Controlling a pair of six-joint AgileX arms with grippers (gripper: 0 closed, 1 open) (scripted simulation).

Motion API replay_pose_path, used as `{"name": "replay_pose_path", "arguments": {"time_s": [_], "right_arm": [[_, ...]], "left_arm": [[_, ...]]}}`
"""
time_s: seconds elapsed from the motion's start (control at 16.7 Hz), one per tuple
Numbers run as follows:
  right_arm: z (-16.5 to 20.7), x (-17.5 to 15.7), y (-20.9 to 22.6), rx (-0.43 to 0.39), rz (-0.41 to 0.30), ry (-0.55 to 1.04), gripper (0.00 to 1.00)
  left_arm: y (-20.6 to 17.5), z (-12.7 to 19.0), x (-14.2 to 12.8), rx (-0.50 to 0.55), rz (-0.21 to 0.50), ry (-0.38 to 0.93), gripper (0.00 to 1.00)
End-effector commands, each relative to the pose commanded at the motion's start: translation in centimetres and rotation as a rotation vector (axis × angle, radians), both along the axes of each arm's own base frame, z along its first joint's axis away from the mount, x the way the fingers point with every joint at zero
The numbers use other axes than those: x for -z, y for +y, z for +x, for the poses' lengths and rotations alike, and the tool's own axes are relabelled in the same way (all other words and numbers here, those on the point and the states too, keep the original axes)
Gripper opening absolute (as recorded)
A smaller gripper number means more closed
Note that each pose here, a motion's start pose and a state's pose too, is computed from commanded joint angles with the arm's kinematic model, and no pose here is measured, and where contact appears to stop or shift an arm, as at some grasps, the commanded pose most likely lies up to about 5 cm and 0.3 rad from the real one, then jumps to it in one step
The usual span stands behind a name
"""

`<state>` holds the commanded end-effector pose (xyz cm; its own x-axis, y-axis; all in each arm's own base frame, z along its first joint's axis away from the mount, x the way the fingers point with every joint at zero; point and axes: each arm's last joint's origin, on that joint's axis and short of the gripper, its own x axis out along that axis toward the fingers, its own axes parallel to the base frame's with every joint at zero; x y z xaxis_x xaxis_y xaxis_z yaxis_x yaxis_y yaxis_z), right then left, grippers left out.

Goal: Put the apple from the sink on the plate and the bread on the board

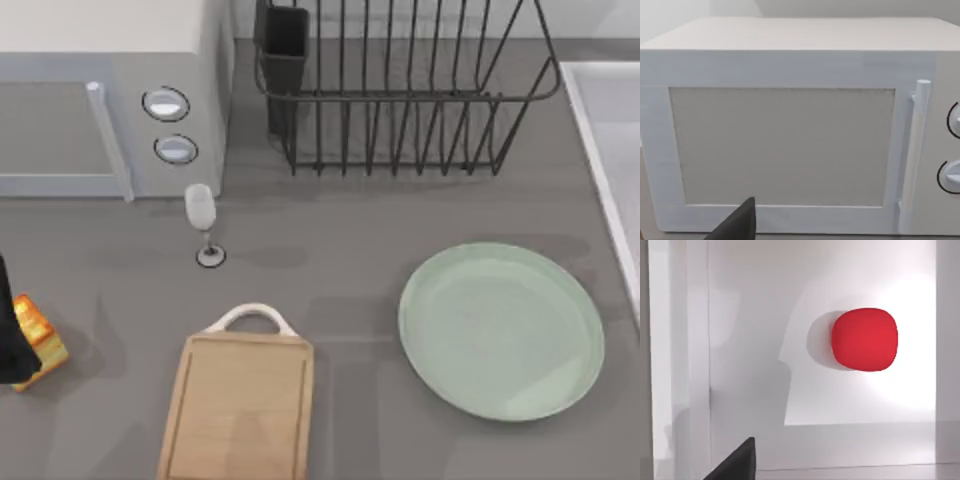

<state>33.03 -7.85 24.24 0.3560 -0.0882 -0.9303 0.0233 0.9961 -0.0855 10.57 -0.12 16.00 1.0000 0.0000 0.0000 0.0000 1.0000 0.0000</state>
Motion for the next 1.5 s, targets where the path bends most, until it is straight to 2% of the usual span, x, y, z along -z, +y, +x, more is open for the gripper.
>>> {"name": "replay_pose_path", "arguments": {"time_s": [0.3,0.48,0.66,1.02,1.32,1.5], "right_arm": [[5.6,5.3,-3.4,0.003,0.058,0.255,1.0],[7.2,7.6,-4.6,0.003,0.083,0.34,1.0],[7.6,8.3,-5.0,0.002,0.091,0.364,1.0],[7.7,8.1,-4.9,-0.003,0.088,0.347,1.0],[7.5,4.6,-6.5,-0.013,0.067,0.131,1.0],[7.8,4.9,-7.6,-0.019,0.053,0.042,1.0]], "left_arm": [[0.0,0.0,0.0,0.0,0.0,0.0,1.0],[0.0,0.0,0.0,0.0,0.0,0.0,1.0],[0.0,0.0,0.0,0.0,0.0,0.0,1.0],[0.0,0.0,0.0,0.0,0.0,0.0,1.0],[0.0,0.0,0.0,0.0,0.0,0.0,1.0],[0.0,0.0,0.0,0.0,0.0,0.0,1.0]]}}
